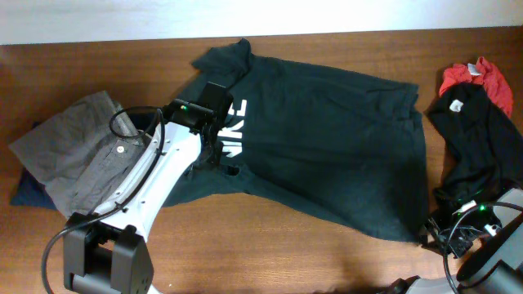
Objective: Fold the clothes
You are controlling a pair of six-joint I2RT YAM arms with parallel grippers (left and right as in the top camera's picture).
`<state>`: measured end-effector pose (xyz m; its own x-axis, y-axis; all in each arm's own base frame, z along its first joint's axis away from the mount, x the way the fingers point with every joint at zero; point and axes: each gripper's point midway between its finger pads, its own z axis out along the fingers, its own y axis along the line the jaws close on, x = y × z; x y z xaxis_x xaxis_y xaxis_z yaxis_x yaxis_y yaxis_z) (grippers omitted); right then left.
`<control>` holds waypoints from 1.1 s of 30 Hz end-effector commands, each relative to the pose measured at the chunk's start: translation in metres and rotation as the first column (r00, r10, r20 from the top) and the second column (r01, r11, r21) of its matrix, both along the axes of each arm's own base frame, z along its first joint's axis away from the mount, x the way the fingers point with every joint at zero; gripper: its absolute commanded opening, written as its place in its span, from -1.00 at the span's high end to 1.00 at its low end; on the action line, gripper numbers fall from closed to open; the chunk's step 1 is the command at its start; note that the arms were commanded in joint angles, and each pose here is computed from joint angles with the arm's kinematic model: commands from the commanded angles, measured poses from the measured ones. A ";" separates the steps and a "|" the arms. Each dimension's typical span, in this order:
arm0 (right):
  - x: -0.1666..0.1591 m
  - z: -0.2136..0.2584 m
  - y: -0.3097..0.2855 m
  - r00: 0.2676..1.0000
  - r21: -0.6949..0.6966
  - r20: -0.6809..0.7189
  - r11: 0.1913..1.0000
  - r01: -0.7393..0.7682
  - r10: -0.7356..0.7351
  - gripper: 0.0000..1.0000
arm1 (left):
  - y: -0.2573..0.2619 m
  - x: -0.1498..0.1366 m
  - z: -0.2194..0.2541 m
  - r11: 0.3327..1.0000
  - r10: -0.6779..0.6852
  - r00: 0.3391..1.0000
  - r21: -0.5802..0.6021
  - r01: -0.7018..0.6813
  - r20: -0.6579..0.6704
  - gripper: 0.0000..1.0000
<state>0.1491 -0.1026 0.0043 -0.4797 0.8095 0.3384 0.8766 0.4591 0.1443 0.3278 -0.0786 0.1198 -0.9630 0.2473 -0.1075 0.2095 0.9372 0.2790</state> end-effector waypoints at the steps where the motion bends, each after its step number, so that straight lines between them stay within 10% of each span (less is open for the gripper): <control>1: -0.003 0.002 -0.004 1.000 -0.028 -0.009 1.000 0.009 -0.010 0.62 | 0.003 0.005 0.009 1.000 -0.005 1.000 0.006 0.005 0.027 0.99; 7: 0.005 0.025 0.005 0.998 -0.004 0.066 1.000 0.017 -0.017 0.90 | 0.004 0.001 0.012 1.000 -0.005 1.000 0.012 0.005 0.010 0.99; 33: 0.106 0.091 -0.043 0.822 -0.176 0.569 0.980 0.094 0.023 0.92 | -0.007 0.080 0.056 0.971 -0.237 0.929 0.101 0.217 0.285 0.99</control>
